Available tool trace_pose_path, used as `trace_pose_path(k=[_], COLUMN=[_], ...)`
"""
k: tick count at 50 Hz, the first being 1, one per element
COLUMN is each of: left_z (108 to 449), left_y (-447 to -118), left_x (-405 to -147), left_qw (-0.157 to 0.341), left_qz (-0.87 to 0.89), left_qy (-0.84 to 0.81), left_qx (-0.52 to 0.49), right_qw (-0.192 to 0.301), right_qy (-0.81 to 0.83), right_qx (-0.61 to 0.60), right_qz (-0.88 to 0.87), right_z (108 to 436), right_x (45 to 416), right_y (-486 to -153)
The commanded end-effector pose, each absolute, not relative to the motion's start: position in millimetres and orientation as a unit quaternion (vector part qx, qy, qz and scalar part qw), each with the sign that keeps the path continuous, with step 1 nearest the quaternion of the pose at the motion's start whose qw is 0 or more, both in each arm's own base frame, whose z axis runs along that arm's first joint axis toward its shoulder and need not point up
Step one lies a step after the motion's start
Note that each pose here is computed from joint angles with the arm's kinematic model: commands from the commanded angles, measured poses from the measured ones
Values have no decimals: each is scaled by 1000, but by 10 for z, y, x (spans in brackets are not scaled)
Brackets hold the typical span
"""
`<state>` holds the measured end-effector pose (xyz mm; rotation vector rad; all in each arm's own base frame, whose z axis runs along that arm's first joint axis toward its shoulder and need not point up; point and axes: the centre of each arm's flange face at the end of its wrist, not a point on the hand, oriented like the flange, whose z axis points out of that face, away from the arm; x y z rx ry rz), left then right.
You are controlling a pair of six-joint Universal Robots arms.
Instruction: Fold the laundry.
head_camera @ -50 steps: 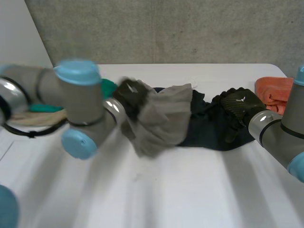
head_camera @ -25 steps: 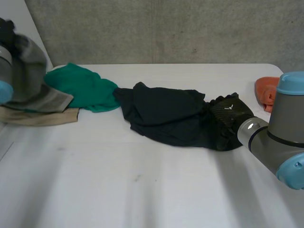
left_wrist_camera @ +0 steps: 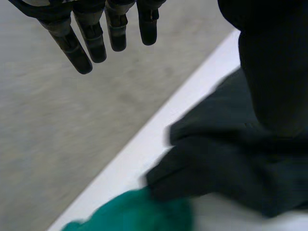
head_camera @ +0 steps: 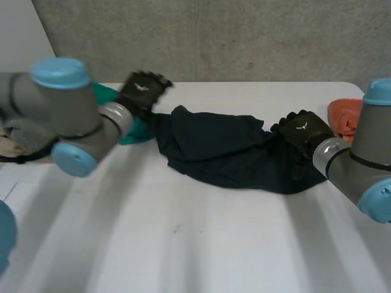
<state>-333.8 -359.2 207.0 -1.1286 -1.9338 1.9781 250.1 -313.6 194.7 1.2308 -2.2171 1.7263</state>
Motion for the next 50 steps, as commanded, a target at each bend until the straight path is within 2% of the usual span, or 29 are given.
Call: trace_pose_path(k=[1,11,16,19,20,24,25,28,29,32,33,36,39,42,47,50], left_z=[1734,1248,1250,1404,1482,2152,2431,2880,3146,3520,3715,3864,3799,3558,3059,2717], left_y=[-3447,-3489,-3510,-3479,-3468,-3362,-3277,-3108,-2993,-2820,-2705,-2581,-2593,-2648,-2906,-3097], left_x=[-3859,-3998,-4026,-4068,-4069,-4006,-3941,-3801,-3687,-3537,-3463,-3370,-3333,-3346,-3353,-3345], left_qw=[68,-8,-47,-55,-57,-46,-31,0,21,55,80,108,114,110,82,60], left_qz=[656,604,611,627,632,670,682,703,716,740,754,762,752,724,682,657], left_qy=[-597,-573,-550,-544,-544,-557,-569,-581,-586,-577,-566,-560,-574,-605,-658,-688], left_qx=[-457,-554,-567,-555,-549,-489,-459,-410,-379,-341,-322,-306,-304,-312,-308,-301], right_qw=[39,14,23,28,27,26,29,35,39,39,34,24,19,4,-6,-5], right_qy=[-730,-744,-751,-755,-755,-737,-725,-707,-694,-675,-667,-656,-653,-654,-642,-634], right_qx=[407,394,372,352,347,325,318,303,293,280,276,271,269,278,307,327], right_qz=[547,539,544,552,556,592,610,638,656,681,692,704,708,703,702,700], right_z=[1780,1388,1400,1542,1599,2040,2265,2607,2820,3115,3249,3431,3480,3381,3023,2701], right_x=[2516,2712,2681,2627,2607,2495,2439,2317,2231,2139,2112,2117,2145,2248,2492,2642], right_y=[-3330,-3520,-3557,-3500,-3479,-3379,-3337,-3286,-3263,-3229,-3228,-3251,-3317,-3443,-3744,-3926])
